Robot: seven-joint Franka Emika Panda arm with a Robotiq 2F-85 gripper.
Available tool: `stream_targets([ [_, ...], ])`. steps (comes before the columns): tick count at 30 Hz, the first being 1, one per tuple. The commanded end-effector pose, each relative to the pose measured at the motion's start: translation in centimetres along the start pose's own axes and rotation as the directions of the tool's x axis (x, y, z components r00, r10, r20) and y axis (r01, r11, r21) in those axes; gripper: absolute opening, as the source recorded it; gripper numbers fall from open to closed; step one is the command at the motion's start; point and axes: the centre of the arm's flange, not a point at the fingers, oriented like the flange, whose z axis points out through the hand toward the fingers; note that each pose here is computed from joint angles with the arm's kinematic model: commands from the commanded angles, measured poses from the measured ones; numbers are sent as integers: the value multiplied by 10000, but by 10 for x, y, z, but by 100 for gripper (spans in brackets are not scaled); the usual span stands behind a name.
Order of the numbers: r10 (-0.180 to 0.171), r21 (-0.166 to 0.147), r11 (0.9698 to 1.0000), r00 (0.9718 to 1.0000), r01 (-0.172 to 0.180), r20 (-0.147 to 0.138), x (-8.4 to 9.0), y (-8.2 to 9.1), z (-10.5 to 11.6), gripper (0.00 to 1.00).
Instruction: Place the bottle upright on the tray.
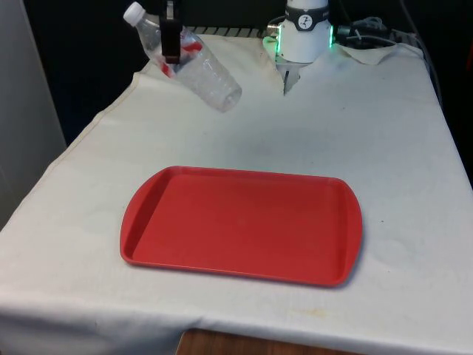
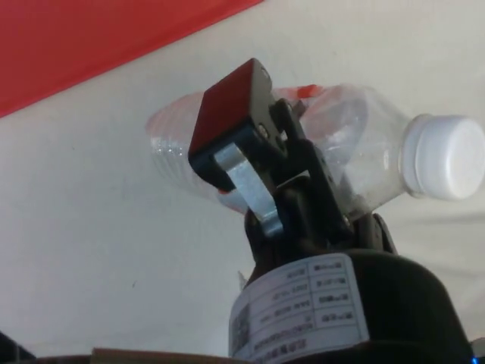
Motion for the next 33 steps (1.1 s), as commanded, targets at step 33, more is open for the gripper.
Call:
stream_targets([
  [33, 938, -508, 9931, 9751, -1060, -2010, 5, -23, -3, 0],
])
